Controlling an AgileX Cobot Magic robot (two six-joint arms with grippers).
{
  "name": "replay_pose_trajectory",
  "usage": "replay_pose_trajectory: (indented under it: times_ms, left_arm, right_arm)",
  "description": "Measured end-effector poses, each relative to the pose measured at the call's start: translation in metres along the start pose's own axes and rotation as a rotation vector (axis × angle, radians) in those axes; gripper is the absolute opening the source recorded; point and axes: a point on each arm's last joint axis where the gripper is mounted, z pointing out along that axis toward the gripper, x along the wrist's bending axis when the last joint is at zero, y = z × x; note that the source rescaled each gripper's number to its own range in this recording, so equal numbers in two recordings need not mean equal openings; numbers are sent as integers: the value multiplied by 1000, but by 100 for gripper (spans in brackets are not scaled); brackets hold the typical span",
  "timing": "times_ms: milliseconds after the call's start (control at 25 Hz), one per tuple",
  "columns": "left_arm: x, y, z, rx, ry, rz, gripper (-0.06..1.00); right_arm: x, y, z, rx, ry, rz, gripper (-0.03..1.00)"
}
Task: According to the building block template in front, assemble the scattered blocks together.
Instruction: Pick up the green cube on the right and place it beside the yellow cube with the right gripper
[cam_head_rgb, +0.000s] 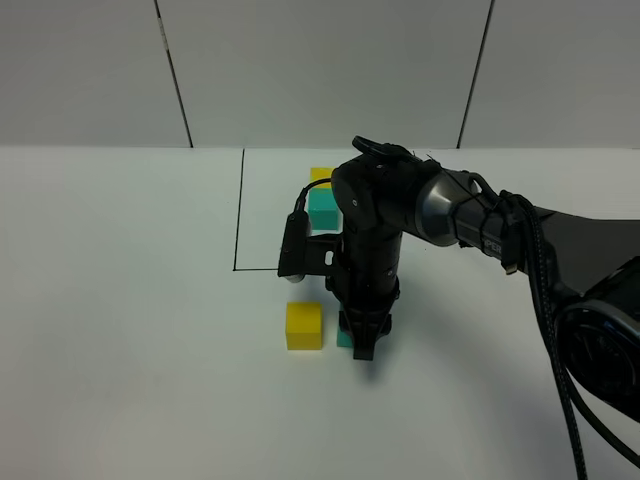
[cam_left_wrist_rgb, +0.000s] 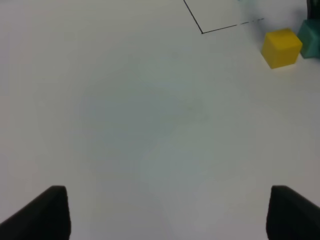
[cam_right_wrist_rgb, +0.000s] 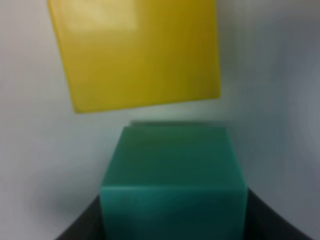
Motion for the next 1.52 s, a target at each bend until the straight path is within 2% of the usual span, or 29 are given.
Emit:
replay_pose_trajectory:
  times_ms: [640,1520]
  left_arm:
    - [0,0,0,0,0,0,70]
    - [0,0,0,0,0,0,69]
  right_arm:
    - [1,9,5,38,12,-27,1]
    - [7,20,5,29,15,-64,1]
